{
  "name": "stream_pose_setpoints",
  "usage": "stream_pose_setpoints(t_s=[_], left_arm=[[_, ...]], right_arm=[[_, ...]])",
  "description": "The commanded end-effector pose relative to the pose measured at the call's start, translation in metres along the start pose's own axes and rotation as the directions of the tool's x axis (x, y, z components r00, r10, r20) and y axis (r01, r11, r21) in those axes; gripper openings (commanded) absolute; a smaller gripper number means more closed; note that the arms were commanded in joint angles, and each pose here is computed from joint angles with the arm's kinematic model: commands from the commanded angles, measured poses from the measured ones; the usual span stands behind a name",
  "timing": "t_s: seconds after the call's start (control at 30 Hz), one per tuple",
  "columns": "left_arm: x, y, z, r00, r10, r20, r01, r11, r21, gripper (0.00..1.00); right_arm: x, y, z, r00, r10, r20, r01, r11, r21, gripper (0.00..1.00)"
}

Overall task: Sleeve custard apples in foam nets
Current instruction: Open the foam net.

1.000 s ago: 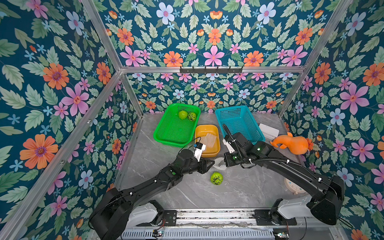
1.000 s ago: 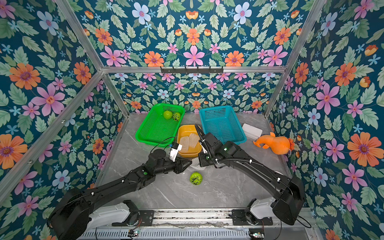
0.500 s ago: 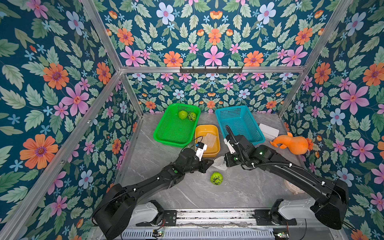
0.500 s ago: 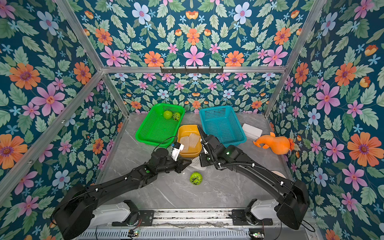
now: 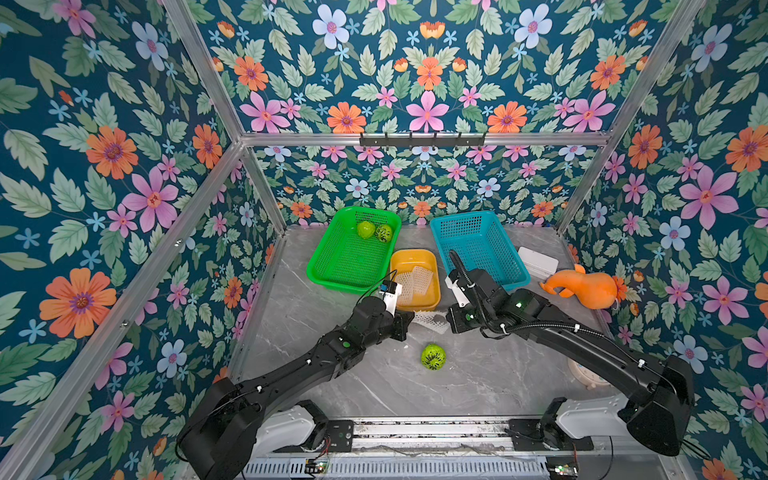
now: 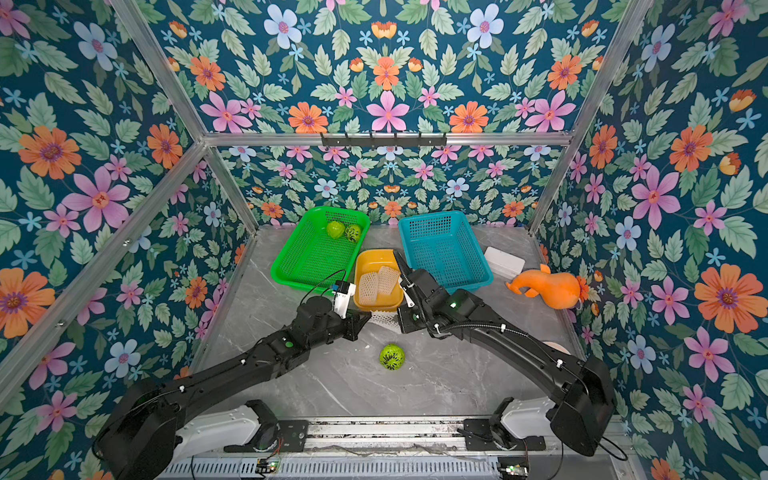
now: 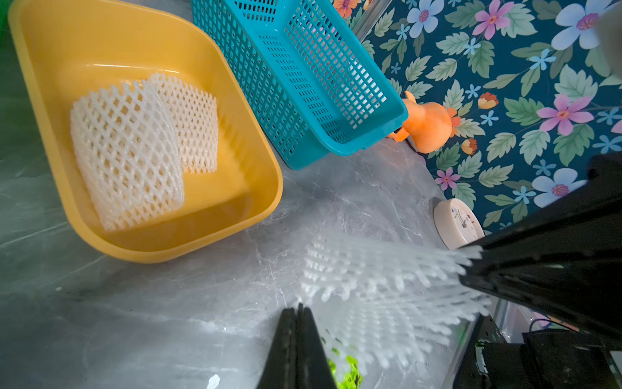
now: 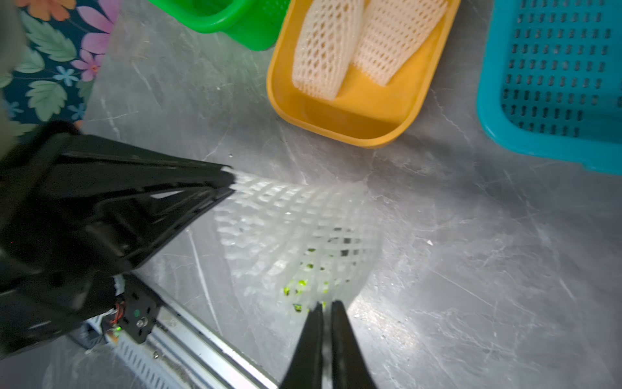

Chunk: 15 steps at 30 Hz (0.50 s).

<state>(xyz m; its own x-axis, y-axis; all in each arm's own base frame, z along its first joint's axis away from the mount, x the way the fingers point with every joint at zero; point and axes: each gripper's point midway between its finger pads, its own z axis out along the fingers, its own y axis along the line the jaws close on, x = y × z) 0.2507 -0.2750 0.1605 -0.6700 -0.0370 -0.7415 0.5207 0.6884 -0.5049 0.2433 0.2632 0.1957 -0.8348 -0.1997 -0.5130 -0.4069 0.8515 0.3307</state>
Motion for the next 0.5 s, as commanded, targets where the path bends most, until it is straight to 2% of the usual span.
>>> stream_pose_setpoints(t_s=[0.0, 0.07, 0.1, 0.2, 0.23, 0.37, 0.47], left_arm=[[-0.009, -0.011, -0.001, 0.998, 0.055, 0.036, -0.057, 0.997, 0.052, 0.0], [-0.011, -0.008, -0.004, 0.994, 0.092, 0.061, -0.095, 0.995, 0.035, 0.0], [-0.012, -0.007, -0.006, 0.99, 0.121, 0.075, -0.123, 0.992, 0.024, 0.0], [-0.014, -0.002, -0.014, 0.966, 0.218, 0.141, -0.218, 0.976, -0.009, 0.0], [-0.015, -0.001, -0.018, 0.954, 0.246, 0.171, -0.246, 0.969, -0.025, 0.0], [-0.02, 0.01, -0.023, 0.926, 0.302, 0.226, -0.286, 0.953, -0.101, 0.0], [-0.024, 0.009, -0.02, 0.922, 0.308, 0.236, -0.291, 0.951, -0.105, 0.0]], right_arm=[[-0.007, 0.02, -0.008, 1.0, -0.012, 0.013, 0.013, 0.995, -0.099, 0.52], [-0.009, 0.022, -0.014, 1.0, -0.006, 0.013, 0.007, 0.993, -0.114, 0.54], [-0.01, 0.022, -0.017, 1.0, 0.004, 0.01, -0.003, 0.992, -0.123, 0.59], [-0.017, 0.016, -0.023, 0.999, 0.051, 0.005, -0.049, 0.987, -0.151, 0.6], [-0.02, 0.014, -0.026, 0.998, 0.068, 0.004, -0.066, 0.985, -0.162, 0.63], [-0.033, 0.003, -0.034, 0.993, 0.111, 0.037, -0.104, 0.983, -0.15, 0.99], [-0.035, 0.003, -0.03, 0.993, 0.116, 0.032, -0.11, 0.983, -0.145, 0.99]])
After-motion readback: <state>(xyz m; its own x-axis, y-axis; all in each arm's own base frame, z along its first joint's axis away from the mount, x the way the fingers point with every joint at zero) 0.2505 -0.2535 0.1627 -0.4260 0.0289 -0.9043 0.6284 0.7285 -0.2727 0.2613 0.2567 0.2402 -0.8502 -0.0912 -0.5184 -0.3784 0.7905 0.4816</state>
